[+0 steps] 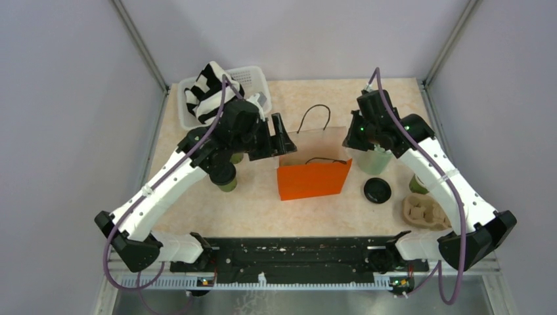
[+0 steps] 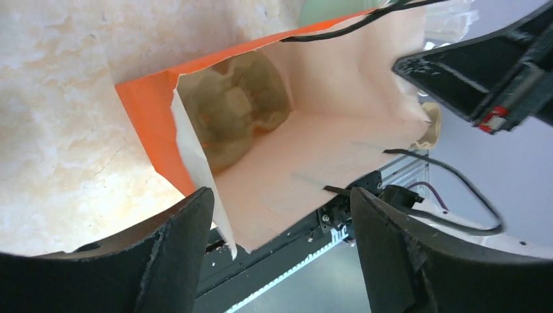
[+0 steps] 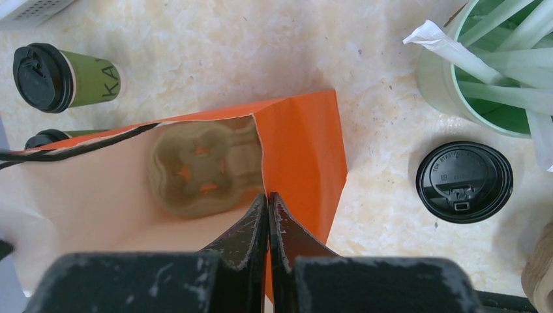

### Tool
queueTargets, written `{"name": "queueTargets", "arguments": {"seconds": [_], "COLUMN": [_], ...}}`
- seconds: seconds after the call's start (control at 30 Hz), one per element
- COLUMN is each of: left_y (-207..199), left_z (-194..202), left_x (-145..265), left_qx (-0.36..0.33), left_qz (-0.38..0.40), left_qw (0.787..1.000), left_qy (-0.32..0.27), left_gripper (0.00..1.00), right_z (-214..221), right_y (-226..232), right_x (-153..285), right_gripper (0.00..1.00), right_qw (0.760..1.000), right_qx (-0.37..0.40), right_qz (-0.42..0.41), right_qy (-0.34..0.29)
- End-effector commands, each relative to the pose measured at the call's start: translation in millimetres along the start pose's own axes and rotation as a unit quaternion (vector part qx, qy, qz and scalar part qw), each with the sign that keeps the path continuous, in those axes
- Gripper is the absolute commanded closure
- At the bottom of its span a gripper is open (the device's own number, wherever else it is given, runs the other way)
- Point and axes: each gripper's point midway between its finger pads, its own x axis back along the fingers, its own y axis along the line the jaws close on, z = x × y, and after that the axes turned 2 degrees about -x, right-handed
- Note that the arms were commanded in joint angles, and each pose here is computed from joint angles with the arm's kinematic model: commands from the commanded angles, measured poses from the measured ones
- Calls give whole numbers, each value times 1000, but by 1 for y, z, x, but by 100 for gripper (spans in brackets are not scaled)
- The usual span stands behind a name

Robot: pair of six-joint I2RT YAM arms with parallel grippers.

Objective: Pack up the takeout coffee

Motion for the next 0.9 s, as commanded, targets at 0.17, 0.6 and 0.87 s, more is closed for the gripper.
{"name": "queueTargets", "arguments": {"seconds": [0.17,0.6,0.87], "left_y": [10,30,27], "left_z": [-26,-10,-35], "left_x": [53,-1,4], "left_qx": [-83,-107,-153], "left_qz": [-47,-63,-97], "left_qw": [995,992,983], "left_qy": [-42,26,19], "left_gripper": [22,38,100], "right_z": [-5,-8,-20], "right_y": [4,6,16], "right_x": [2,5,31], "right_gripper": [100,100,100], "right_qw": [1000,999,999], "right_qx": [10,39,30], "right_qz": [-2,-9,-26], "right_qy": [-3,-4,-22]}}
